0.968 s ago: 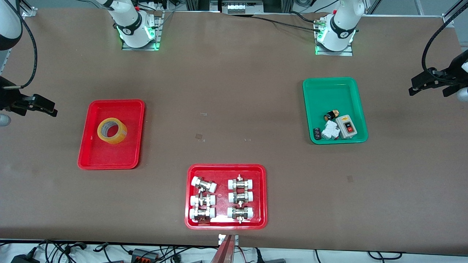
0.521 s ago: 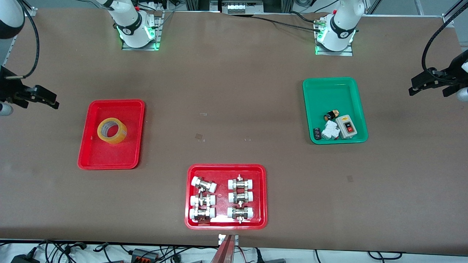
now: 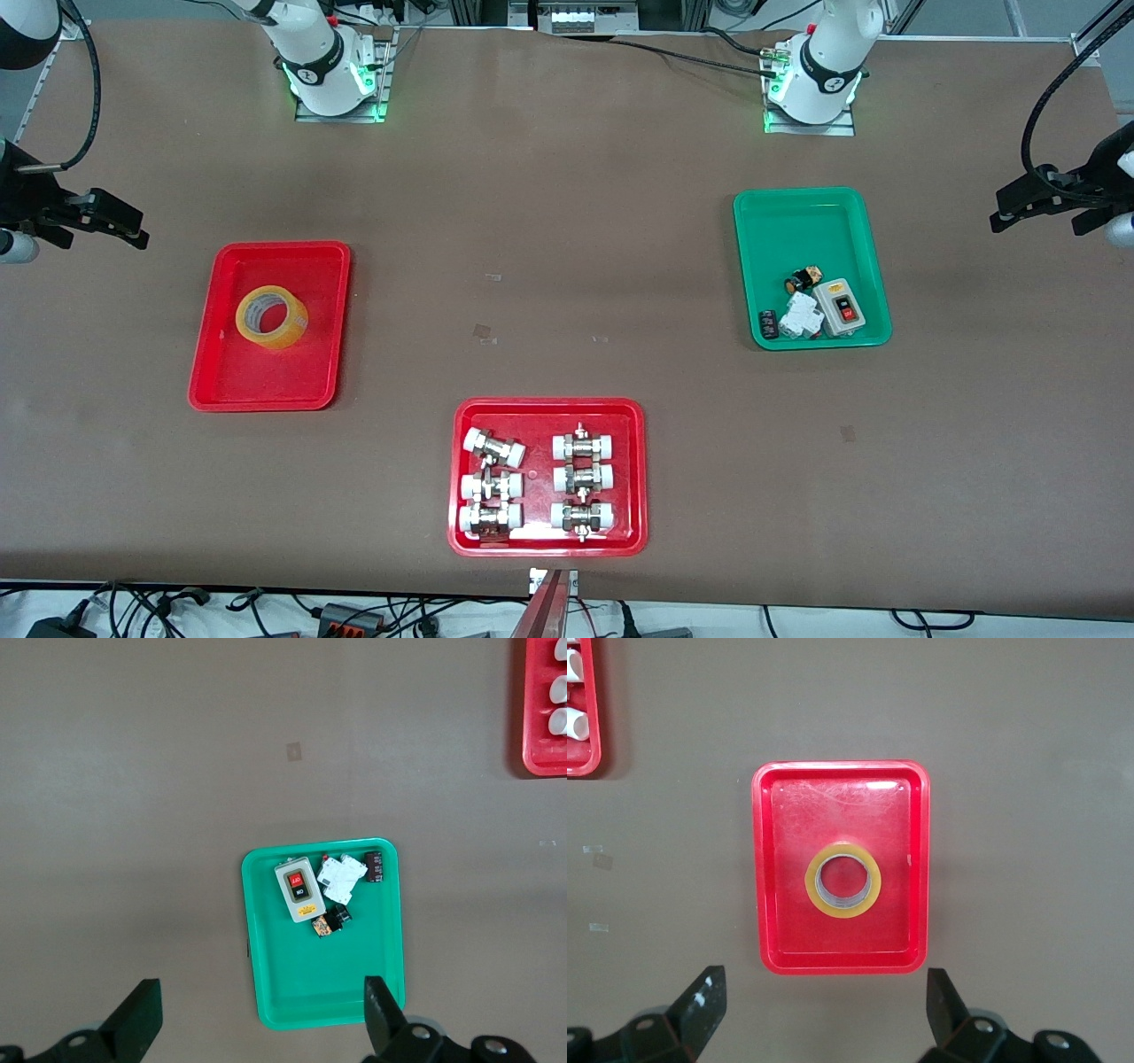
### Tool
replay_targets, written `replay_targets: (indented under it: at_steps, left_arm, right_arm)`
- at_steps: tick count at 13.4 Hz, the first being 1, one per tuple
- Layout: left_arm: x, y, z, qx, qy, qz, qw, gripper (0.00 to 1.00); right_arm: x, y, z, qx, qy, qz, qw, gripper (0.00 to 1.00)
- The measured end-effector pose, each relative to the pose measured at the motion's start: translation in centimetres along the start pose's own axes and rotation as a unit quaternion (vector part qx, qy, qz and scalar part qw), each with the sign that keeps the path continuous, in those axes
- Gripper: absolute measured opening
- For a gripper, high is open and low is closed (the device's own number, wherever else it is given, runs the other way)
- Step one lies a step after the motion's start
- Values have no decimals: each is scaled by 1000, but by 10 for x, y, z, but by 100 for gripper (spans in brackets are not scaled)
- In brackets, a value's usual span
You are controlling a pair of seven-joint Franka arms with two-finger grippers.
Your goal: Left arm passes tape to right arm into tray
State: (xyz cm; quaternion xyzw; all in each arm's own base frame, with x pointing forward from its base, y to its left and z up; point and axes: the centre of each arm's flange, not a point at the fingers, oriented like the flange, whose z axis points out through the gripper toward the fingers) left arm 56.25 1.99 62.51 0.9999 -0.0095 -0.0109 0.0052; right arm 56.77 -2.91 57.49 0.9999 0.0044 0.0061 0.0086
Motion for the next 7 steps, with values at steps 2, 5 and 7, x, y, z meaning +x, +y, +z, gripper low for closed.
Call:
replay_targets:
  at_steps: [2, 5, 7]
  left_arm:
    - [0, 0, 0, 0, 0, 0, 1000, 100]
    - [0, 0, 0, 0, 0, 0, 1000, 100]
    - [0, 0, 0, 0, 0, 0, 1000, 100]
  right_arm:
    - [0, 0, 0, 0, 0, 3, 1000, 100]
    - [0, 0, 0, 0, 0, 10, 1000, 100]
    - [0, 0, 0, 0, -2, 10, 1000, 100]
